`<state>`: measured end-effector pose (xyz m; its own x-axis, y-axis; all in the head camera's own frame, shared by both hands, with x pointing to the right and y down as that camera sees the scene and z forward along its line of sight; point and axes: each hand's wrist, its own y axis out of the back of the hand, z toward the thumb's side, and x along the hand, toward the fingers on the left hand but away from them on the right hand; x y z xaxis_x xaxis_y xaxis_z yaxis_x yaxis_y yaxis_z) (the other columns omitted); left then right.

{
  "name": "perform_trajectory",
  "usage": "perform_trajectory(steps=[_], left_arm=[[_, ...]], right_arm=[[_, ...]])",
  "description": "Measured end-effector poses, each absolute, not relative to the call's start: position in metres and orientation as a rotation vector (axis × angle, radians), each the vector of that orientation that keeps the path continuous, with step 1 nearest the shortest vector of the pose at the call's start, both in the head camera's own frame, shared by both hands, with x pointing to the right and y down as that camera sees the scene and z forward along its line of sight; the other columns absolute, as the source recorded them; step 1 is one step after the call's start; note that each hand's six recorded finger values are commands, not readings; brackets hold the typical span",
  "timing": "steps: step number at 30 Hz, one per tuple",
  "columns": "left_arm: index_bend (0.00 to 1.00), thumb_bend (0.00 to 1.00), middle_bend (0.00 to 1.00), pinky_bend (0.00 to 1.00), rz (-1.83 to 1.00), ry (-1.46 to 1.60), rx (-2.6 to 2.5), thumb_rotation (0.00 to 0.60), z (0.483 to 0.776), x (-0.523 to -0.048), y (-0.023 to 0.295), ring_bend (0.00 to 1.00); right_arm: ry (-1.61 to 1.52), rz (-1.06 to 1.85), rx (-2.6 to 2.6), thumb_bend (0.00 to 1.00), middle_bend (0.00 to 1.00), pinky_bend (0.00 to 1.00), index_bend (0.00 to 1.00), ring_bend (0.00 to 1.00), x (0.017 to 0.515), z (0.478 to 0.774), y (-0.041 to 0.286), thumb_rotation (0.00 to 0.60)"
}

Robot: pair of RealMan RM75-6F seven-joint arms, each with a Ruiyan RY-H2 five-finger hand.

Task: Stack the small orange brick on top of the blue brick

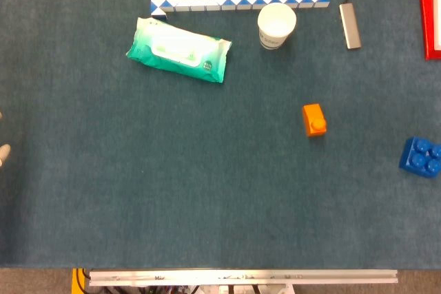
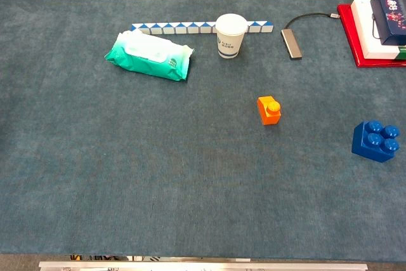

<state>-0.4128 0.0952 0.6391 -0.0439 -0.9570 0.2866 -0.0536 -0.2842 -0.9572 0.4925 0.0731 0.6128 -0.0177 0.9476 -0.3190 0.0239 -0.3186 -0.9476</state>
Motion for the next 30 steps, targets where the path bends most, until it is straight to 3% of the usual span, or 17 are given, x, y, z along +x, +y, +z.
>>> perform_trajectory(steps=[3, 20, 30], left_arm=[[0.42, 0.16, 0.48, 0.45, -1.462, 1.116, -1.453, 0.6, 0.642, -0.413, 0.097, 0.37], [0.43, 0.16, 0.48, 0.46, -1.508, 1.125, -1.473, 0.6, 0.645, -0.418, 0.098, 0.38], [0.43, 0.16, 0.49, 0.46, -1.528, 1.146, -1.445, 0.6, 0.644, -0.429, 0.097, 0.38]], right_arm=[[-1.057, 1.453, -1.464, 0.0, 0.11, 0.23, 0.06, 0.0, 0.49, 0.614, 0.075, 0.6], [-1.004, 1.46, -1.505, 0.0, 0.15, 0.23, 0.13, 0.01, 0.482, 0.629, 0.069, 0.6], [-0.889, 1.36, -1.582, 0.0, 0.17, 0.23, 0.18, 0.04, 0.451, 0.638, 0.038, 0.6]])
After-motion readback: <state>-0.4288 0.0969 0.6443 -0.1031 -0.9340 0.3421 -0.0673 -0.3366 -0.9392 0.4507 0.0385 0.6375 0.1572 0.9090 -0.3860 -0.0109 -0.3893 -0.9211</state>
